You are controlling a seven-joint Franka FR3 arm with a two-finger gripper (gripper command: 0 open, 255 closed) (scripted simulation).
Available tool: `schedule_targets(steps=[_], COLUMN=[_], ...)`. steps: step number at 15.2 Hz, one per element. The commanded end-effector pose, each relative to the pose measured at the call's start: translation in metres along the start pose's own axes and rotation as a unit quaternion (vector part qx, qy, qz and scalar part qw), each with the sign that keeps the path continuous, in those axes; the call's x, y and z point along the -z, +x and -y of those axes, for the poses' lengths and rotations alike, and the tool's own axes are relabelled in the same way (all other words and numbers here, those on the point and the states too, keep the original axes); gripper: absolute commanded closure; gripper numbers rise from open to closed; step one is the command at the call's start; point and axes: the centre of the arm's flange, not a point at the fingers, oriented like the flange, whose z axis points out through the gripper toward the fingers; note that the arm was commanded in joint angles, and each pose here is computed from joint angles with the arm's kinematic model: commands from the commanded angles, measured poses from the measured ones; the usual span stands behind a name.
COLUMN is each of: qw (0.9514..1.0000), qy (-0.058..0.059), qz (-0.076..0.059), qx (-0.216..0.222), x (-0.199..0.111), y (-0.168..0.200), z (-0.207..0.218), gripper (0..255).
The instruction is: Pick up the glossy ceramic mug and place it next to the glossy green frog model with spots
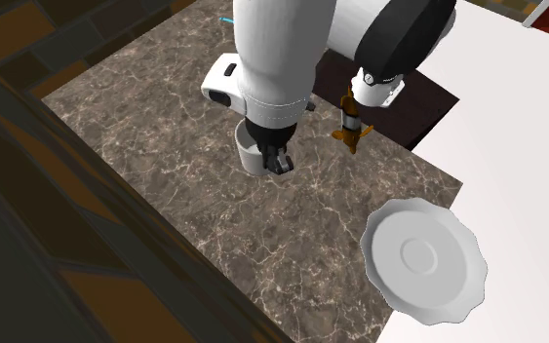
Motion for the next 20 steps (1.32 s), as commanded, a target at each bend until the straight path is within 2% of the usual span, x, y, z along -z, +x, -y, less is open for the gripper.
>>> schedule_targets(steps=[1,20], qw=[1.0000,1.0000], qy=[0.000,0.000], qz=[0.000,0.000], qx=[0.000,0.000], x=[0.000,-0.010], y=[-0.013,-0.116], z=[-0.024,-0.252], gripper=[255,255])
